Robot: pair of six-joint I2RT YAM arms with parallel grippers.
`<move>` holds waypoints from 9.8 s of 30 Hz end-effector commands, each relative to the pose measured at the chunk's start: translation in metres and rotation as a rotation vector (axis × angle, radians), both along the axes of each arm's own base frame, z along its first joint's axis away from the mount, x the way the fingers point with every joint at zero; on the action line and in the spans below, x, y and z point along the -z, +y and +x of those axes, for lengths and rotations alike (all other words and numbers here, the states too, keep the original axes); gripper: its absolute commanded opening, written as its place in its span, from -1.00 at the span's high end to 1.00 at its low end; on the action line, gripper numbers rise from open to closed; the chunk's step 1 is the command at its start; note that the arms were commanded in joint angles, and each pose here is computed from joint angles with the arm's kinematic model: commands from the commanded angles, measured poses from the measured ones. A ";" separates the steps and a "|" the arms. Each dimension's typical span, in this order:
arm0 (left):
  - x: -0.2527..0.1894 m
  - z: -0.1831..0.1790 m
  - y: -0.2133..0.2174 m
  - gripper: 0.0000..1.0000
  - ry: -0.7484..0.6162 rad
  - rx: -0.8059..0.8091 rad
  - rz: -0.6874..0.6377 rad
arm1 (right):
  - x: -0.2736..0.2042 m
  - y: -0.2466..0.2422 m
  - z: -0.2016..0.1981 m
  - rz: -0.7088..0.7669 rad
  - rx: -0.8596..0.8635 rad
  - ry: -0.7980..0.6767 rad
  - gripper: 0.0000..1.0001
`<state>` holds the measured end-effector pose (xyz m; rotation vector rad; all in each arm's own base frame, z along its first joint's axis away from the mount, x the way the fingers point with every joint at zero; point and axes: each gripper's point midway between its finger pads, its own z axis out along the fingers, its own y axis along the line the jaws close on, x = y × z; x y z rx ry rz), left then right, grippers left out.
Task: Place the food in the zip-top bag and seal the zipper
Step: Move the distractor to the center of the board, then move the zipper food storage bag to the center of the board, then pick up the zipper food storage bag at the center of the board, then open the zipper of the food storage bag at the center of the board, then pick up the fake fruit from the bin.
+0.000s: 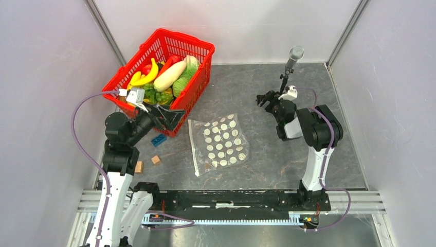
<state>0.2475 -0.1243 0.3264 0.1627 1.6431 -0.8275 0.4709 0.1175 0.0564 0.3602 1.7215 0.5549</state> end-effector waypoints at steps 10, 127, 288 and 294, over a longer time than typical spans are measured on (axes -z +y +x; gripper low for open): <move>0.010 -0.012 0.005 -1.00 0.004 -0.009 0.056 | 0.029 -0.017 0.094 -0.009 -0.014 0.093 -0.89; 0.076 -0.059 0.017 -1.00 0.093 -0.102 0.093 | -0.008 0.264 -0.207 -0.827 -0.336 0.234 0.33; 0.068 0.333 0.137 -0.57 0.346 -0.484 0.371 | -0.164 0.129 -0.247 -0.367 -0.484 -0.035 1.00; 0.079 0.334 0.132 0.00 0.377 -0.448 0.357 | -0.161 0.128 -0.246 -0.372 -0.477 -0.029 1.00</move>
